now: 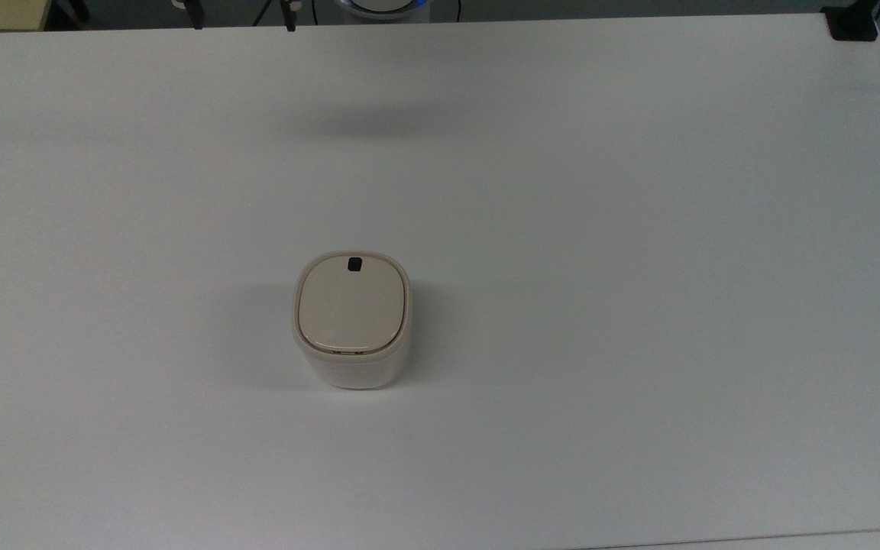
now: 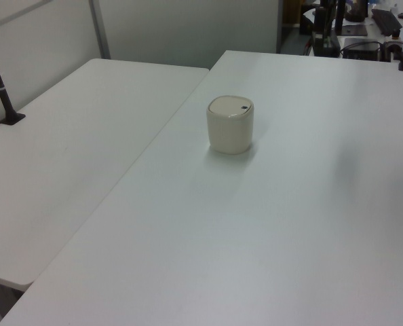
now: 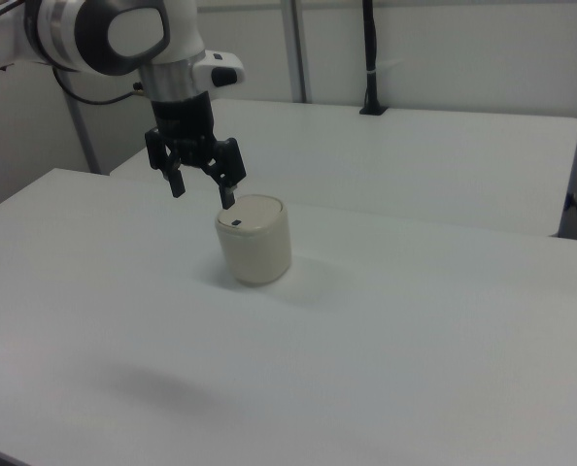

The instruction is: Close the trash bin

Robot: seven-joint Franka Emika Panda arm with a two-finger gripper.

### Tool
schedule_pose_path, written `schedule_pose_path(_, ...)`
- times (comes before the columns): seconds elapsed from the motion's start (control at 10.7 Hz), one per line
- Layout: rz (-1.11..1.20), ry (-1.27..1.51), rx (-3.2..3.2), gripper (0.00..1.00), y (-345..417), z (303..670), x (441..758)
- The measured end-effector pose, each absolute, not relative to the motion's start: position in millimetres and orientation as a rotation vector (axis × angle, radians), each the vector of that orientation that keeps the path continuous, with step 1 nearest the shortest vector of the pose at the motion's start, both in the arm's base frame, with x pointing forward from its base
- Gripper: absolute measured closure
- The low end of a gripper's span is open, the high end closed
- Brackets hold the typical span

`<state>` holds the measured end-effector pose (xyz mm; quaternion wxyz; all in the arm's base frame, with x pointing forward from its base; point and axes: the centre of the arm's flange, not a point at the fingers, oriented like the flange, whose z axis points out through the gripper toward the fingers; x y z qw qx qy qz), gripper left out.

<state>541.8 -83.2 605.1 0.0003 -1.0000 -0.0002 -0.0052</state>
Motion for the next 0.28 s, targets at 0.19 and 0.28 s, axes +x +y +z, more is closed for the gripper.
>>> schedule_pose_path(0.19, -0.018, -0.001, -3.141, 0.00, -87.2, 605.6, 540.9)
schedule_pose_path(0.28, -0.017, -0.001, -3.141, 0.00, -87.5, 605.5, 540.8)
